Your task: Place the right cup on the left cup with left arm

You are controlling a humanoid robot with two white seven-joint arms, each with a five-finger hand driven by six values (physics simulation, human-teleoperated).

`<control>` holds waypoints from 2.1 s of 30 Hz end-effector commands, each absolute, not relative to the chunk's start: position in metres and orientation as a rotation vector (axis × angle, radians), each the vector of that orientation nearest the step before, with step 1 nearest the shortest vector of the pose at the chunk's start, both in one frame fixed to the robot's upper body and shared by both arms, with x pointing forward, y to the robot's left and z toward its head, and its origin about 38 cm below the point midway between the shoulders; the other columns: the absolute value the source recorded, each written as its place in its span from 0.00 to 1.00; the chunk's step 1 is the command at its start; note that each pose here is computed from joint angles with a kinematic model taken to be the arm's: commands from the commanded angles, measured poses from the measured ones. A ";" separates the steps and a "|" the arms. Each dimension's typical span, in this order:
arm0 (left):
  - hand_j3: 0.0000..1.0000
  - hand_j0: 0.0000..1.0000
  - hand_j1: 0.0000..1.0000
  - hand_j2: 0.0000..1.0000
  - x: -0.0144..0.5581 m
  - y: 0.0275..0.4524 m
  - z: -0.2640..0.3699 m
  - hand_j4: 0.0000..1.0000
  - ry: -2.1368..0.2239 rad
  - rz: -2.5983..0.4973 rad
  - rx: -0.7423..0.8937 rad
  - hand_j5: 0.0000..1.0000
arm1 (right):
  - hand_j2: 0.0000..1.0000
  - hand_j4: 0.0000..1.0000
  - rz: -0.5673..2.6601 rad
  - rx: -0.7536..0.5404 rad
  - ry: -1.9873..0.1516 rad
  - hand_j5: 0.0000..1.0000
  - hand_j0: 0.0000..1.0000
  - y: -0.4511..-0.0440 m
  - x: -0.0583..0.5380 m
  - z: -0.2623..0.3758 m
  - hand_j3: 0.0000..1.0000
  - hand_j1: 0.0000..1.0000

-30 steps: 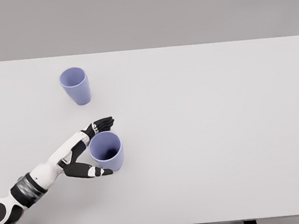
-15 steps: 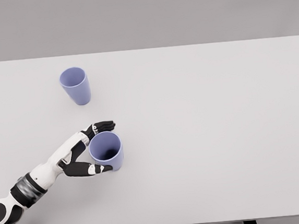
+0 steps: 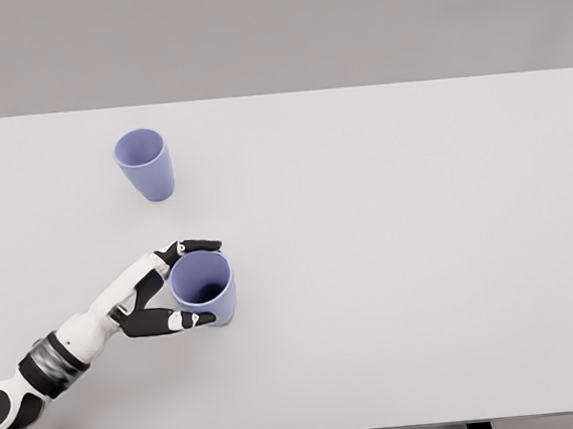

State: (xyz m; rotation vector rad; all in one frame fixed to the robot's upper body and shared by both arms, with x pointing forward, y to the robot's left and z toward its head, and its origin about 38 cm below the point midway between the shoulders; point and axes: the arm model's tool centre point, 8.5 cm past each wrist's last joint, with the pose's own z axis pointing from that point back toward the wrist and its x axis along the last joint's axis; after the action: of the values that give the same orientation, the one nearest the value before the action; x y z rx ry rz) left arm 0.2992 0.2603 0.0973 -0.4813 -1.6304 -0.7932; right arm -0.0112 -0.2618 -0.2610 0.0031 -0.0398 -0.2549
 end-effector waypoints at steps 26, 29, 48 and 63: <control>0.73 0.73 0.73 0.73 0.325 0.278 0.143 0.73 -1.714 -0.806 -0.449 0.73 | 1.00 1.00 -0.255 0.003 -0.040 1.00 1.00 -0.262 -0.011 -0.261 1.00 1.00; 0.73 0.73 0.73 0.73 0.330 0.283 0.149 0.73 -1.715 -0.797 -0.443 0.73 | 1.00 1.00 -0.255 0.003 -0.040 1.00 1.00 -0.262 -0.011 -0.261 1.00 1.00; 0.70 0.70 0.70 0.70 0.353 0.290 0.175 0.70 -1.734 -0.784 -0.417 0.70 | 1.00 1.00 -0.255 0.003 -0.040 1.00 1.00 -0.262 -0.011 -0.261 1.00 1.00; 0.70 0.70 0.70 0.70 0.375 0.288 0.203 0.70 -1.760 -0.753 -0.417 0.70 | 1.00 1.00 -0.255 0.003 -0.040 1.00 1.00 -0.262 -0.011 -0.261 1.00 1.00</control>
State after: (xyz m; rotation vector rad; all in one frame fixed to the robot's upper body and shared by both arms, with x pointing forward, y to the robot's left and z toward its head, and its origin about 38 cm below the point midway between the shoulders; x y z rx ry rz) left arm 0.3749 0.2883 0.2059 -0.4129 -1.7805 -0.7669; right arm -0.0112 -0.2618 -0.2610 0.0031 -0.0398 -0.2549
